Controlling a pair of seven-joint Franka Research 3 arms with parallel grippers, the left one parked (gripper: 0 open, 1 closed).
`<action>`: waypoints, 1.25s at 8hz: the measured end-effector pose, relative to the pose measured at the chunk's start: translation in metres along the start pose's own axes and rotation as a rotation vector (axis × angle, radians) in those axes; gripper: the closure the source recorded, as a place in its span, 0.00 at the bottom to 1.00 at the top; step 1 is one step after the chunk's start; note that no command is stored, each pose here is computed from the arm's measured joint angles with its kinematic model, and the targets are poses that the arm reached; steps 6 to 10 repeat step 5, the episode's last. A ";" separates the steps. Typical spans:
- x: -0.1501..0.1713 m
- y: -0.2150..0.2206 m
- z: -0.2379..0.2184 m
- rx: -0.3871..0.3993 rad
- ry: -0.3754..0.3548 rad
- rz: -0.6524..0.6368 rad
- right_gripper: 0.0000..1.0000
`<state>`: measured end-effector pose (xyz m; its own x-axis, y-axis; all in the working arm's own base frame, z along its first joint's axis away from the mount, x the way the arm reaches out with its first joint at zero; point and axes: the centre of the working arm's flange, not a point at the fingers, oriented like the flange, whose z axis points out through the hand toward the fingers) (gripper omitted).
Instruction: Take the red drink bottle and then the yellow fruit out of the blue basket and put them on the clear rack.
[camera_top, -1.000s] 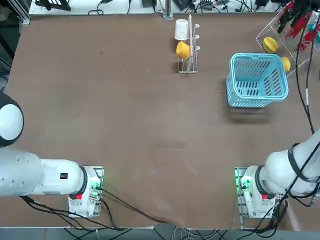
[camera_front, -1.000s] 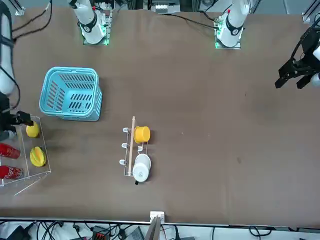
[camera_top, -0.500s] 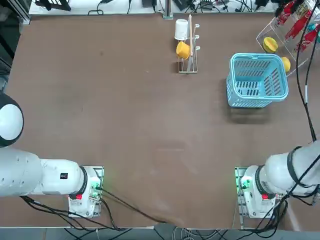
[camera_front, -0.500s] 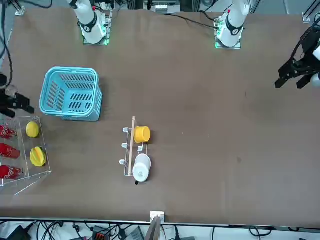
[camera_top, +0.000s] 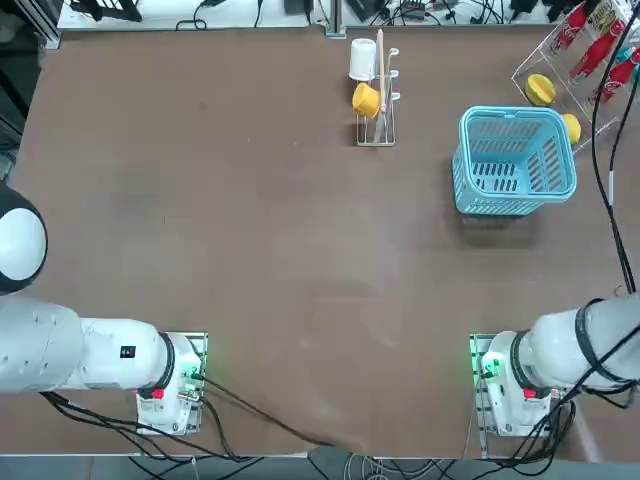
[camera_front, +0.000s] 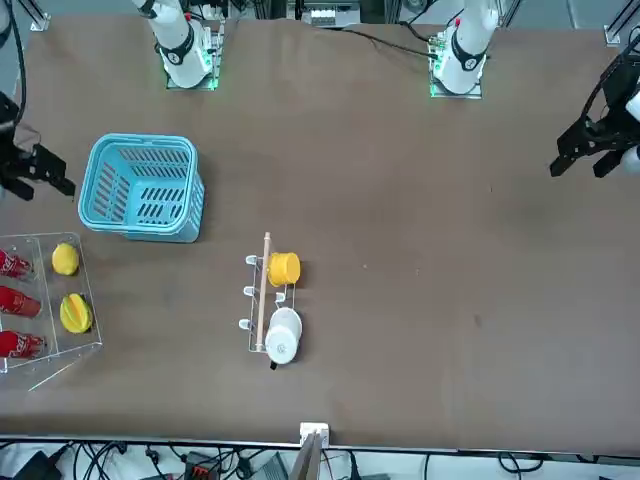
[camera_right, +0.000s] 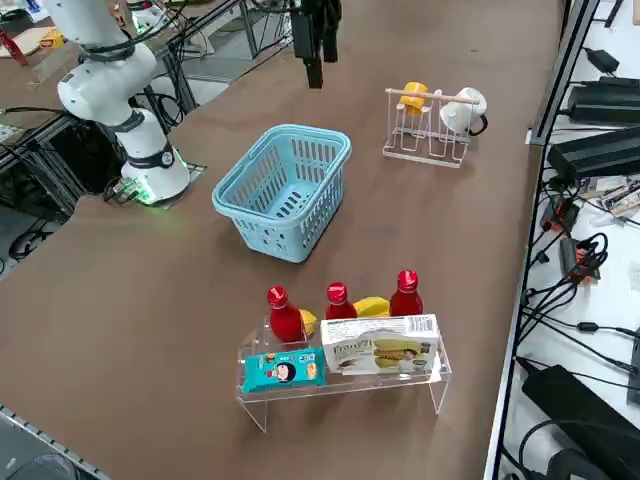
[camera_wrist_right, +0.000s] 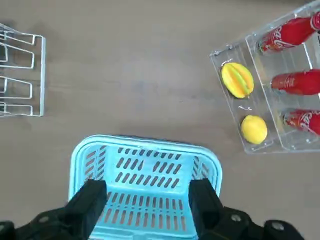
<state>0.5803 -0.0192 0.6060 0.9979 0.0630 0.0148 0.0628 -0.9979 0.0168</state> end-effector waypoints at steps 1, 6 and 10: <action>-0.009 -0.014 -0.003 0.000 -0.005 0.015 0.00; -0.060 -0.009 -0.009 0.008 -0.023 0.047 0.00; -0.060 -0.009 -0.009 0.008 -0.023 0.047 0.00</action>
